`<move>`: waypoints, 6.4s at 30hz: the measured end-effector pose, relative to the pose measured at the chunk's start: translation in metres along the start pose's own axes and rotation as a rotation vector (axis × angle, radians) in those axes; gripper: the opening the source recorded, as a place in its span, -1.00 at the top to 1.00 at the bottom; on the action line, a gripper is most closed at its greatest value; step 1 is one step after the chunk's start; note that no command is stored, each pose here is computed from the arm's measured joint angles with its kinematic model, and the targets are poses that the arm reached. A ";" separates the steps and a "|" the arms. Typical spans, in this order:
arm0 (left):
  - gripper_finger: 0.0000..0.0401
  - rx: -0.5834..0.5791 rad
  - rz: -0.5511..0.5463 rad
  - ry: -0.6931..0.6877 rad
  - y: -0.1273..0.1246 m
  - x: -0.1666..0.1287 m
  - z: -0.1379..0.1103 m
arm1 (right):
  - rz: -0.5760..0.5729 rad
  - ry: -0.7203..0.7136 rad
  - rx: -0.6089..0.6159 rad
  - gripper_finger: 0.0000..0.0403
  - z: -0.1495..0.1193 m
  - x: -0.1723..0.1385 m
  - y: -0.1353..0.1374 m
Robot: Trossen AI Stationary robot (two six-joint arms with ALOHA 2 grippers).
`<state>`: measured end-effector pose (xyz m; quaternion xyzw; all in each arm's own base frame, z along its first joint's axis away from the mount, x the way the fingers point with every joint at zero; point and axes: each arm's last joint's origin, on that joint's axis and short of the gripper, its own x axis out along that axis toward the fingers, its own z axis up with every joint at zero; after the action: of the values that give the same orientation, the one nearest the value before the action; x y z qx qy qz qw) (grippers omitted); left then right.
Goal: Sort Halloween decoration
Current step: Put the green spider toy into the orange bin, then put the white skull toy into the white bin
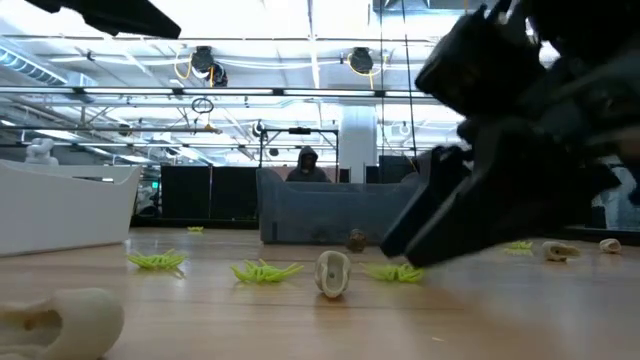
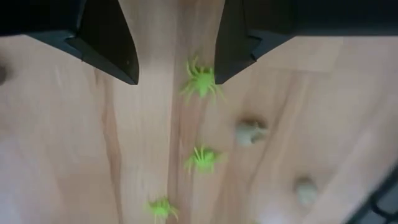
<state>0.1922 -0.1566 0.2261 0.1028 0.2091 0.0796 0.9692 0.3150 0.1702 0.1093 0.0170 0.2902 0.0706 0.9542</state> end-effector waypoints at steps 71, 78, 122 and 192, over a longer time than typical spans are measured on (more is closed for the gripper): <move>0.20 -0.011 0.026 0.048 -0.007 0.032 -0.011 | -0.141 -0.182 -1.067 1.00 0.043 -0.029 0.002; 0.20 -0.011 0.026 0.048 -0.007 0.032 -0.011 | -0.138 -0.183 -1.063 1.00 0.043 -0.029 0.003; 0.20 -0.122 -0.063 0.074 -0.010 0.033 -0.011 | 0.021 -0.256 0.226 1.00 0.046 -0.030 0.005; 0.20 -0.163 -0.088 0.073 -0.016 0.028 -0.012 | -0.531 0.664 0.387 0.36 0.056 -0.173 0.087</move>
<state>0.2138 -0.1642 0.2010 0.0115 0.2415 0.0572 0.9686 0.1935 0.2314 0.2577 0.0961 0.5820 -0.2300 0.7741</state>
